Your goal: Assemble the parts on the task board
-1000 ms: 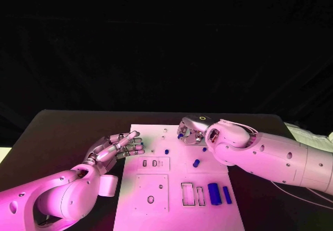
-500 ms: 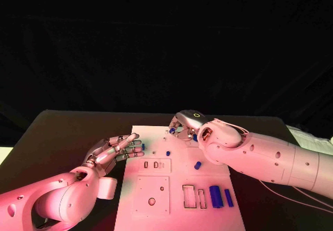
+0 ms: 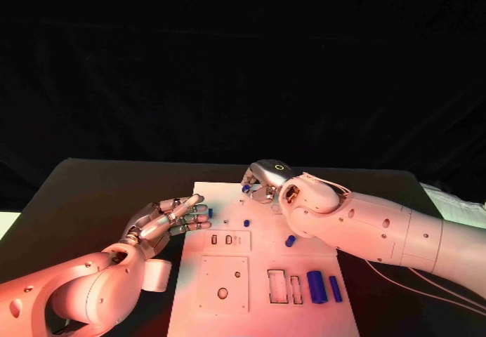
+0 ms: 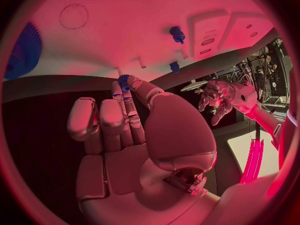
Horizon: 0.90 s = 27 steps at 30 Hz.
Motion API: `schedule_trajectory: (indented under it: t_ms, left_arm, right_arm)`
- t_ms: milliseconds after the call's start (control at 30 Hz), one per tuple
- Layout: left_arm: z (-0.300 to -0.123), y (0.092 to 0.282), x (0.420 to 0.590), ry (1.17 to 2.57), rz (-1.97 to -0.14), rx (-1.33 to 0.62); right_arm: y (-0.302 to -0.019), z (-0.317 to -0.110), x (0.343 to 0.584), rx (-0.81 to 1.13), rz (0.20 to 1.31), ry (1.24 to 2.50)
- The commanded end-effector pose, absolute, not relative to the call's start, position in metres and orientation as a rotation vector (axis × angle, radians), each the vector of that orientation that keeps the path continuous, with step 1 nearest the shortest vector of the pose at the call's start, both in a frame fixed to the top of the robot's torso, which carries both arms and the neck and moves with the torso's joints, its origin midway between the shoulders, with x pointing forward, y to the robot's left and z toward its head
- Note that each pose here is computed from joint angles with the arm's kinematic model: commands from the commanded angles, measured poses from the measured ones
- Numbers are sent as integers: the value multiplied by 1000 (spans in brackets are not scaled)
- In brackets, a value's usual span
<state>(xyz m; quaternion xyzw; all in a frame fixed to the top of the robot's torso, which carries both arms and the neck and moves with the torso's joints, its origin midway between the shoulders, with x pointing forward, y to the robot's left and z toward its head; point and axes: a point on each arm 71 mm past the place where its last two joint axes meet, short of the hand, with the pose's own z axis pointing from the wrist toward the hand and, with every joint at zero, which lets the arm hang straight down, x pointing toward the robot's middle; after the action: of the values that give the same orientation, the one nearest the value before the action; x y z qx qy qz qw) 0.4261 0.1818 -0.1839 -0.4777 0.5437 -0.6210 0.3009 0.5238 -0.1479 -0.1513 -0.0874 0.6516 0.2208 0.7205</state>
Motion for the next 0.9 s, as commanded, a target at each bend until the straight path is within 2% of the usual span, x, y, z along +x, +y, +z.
schedule_trajectory:
  t_ms: [33,900]
  left_arm:
    - [-182,180,425,1445,-1680,-1259]
    - [-180,179,424,1451,-1689,-1257]
  right_arm:
    - [-148,-152,525,-206,462,1439]
    - [-150,-159,531,-196,400,1475]
